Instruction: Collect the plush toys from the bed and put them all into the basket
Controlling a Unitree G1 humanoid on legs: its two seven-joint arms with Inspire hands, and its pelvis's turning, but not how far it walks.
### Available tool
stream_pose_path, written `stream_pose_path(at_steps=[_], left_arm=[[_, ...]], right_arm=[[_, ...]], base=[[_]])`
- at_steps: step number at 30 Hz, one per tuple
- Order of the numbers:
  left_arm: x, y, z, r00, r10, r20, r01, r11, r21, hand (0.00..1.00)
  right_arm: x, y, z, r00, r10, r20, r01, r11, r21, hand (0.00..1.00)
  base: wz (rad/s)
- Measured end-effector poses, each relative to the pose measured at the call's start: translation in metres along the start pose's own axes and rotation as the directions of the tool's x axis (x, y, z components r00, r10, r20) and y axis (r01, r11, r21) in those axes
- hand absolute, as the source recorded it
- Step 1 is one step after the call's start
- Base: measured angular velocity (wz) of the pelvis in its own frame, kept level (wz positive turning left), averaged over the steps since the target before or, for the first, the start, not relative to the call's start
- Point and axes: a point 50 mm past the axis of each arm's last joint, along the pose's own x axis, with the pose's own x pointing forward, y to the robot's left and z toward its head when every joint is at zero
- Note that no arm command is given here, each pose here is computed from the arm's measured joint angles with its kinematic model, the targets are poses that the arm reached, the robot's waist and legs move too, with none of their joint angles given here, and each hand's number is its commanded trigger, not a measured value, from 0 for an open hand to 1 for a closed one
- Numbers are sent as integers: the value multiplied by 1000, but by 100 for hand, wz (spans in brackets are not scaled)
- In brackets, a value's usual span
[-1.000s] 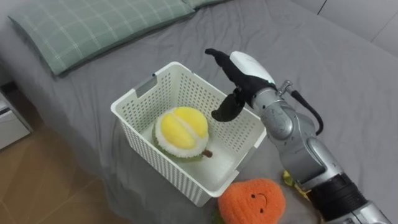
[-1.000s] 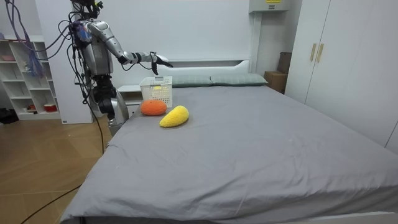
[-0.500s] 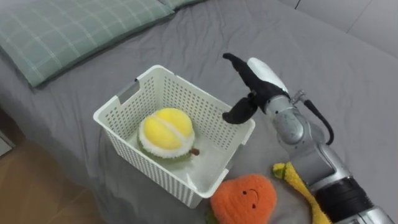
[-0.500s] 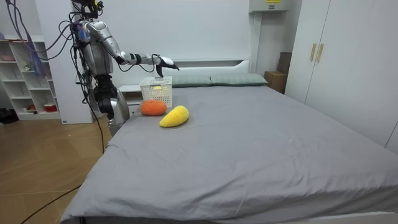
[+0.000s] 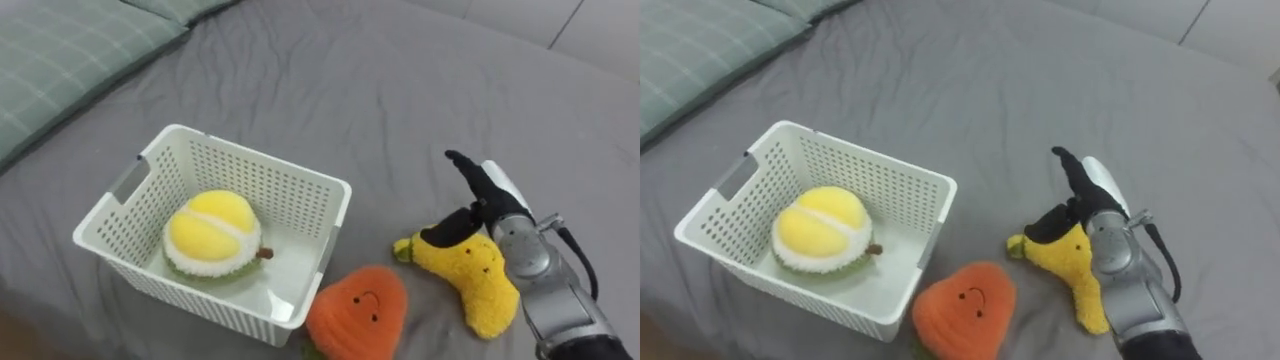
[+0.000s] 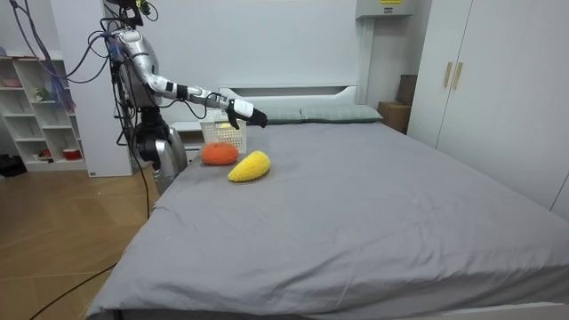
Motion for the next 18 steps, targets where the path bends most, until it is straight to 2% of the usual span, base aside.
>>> stream_pose_path(at_steps=[5, 9, 13, 18], left_arm=[[3, -7, 33, 997, -27, 75, 27, 1000, 0, 0], [4, -9, 52, 990, -37, 135, 45, 997, -55, 0], [3, -14, 55, 986, -64, 151, 70, 997, -33, 0], [4, -14, 54, 988, -77, 134, 82, 996, -30, 0]], right_arm=[[11, -3, -13, 996, -26, -85, 30, 999, 43, 0], [17, -10, -18, 992, -54, -118, 59, 997, 42, 0], [19, -18, -30, 983, -75, -170, 79, 997, 16, 0], [28, -35, -17, 981, -130, -147, 131, 991, -2, 0]], base=[[-16], [-16], [-1], [-2]])
